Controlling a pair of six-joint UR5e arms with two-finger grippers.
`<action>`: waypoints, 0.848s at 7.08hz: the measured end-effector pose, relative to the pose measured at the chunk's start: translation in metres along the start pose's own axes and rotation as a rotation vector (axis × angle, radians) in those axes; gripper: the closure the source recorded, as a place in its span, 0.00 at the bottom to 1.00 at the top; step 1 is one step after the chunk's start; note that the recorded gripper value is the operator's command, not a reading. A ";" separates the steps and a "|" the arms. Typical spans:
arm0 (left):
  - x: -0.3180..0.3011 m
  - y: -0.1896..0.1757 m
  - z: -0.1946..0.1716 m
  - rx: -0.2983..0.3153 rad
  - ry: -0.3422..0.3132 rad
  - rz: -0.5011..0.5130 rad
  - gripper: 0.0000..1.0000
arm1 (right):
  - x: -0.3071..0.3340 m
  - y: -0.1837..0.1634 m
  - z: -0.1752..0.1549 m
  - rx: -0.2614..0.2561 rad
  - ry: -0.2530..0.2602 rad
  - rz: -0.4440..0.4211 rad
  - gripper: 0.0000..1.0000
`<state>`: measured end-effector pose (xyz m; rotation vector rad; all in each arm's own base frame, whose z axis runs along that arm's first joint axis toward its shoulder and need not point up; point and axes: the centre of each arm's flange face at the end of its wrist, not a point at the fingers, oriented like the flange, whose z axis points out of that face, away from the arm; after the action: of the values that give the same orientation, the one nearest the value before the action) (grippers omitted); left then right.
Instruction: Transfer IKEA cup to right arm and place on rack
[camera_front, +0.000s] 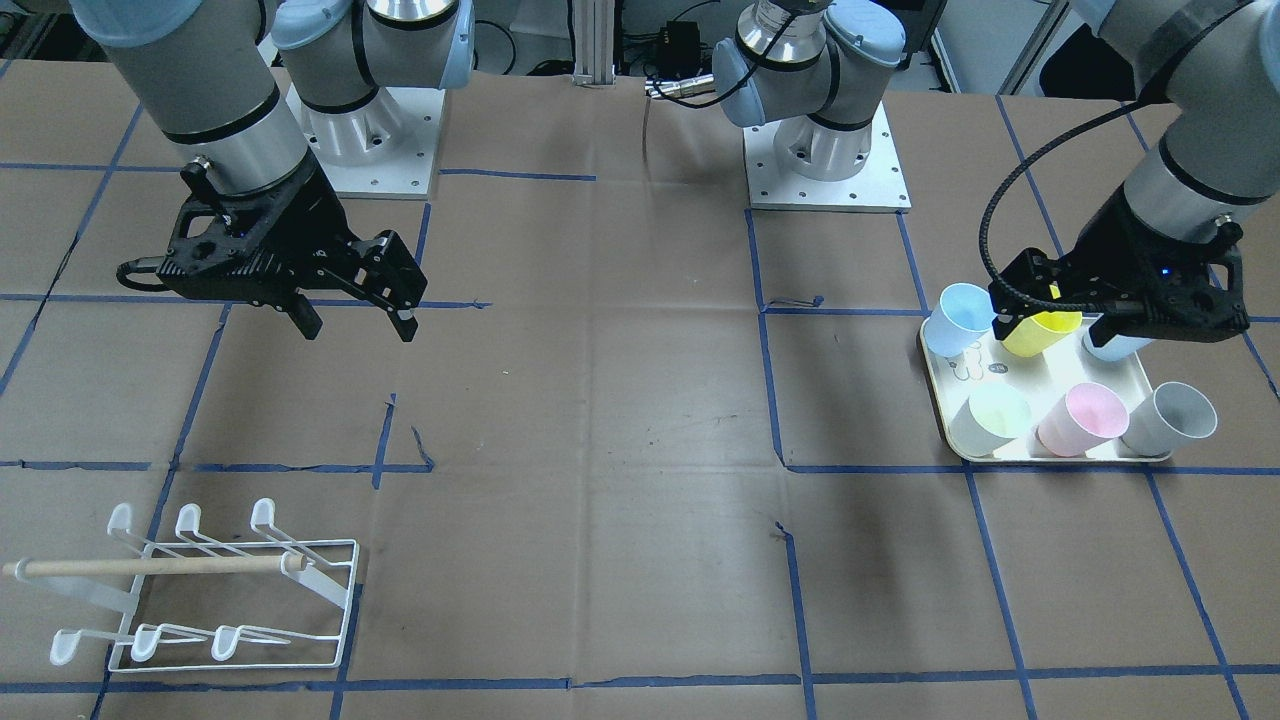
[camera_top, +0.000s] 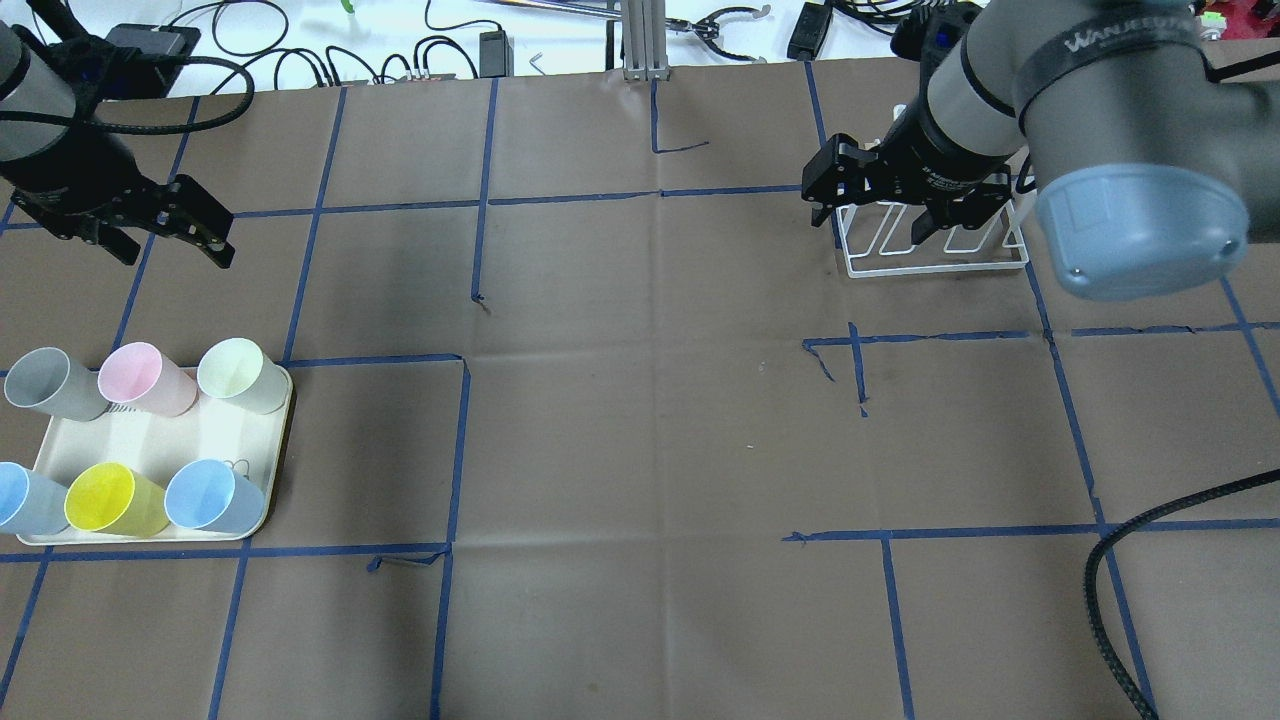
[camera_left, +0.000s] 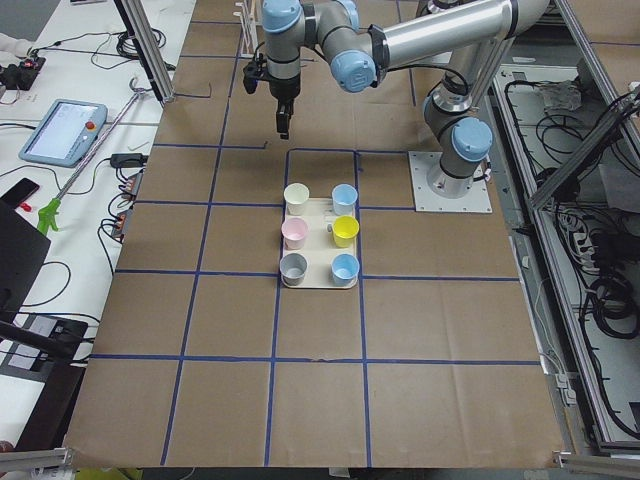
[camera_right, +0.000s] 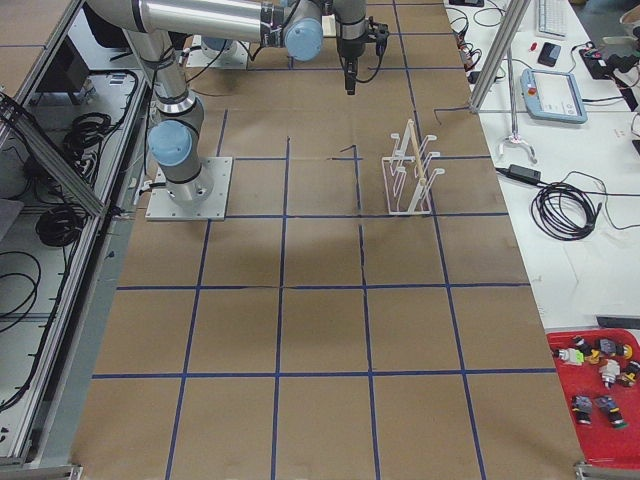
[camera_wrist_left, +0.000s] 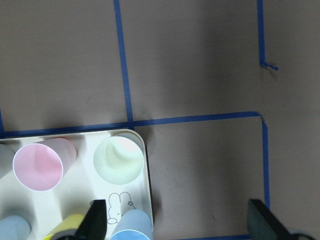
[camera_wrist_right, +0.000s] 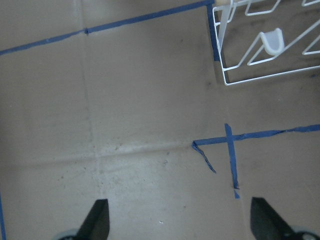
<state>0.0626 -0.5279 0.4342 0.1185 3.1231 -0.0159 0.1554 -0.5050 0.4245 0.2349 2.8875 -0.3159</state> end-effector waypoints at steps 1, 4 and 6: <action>-0.013 0.002 0.004 0.005 -0.002 -0.001 0.00 | -0.003 0.002 0.007 0.041 -0.064 0.066 0.00; -0.024 -0.004 0.044 0.022 -0.013 -0.001 0.00 | -0.015 0.020 0.024 -0.035 -0.240 0.571 0.00; -0.025 -0.012 0.087 0.011 -0.007 0.000 0.00 | -0.017 0.039 0.047 -0.005 -0.333 0.622 0.00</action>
<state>0.0878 -0.5423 0.3473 0.1184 3.1160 -0.0339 0.1882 -0.4808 0.3762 0.9476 2.3388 -0.2043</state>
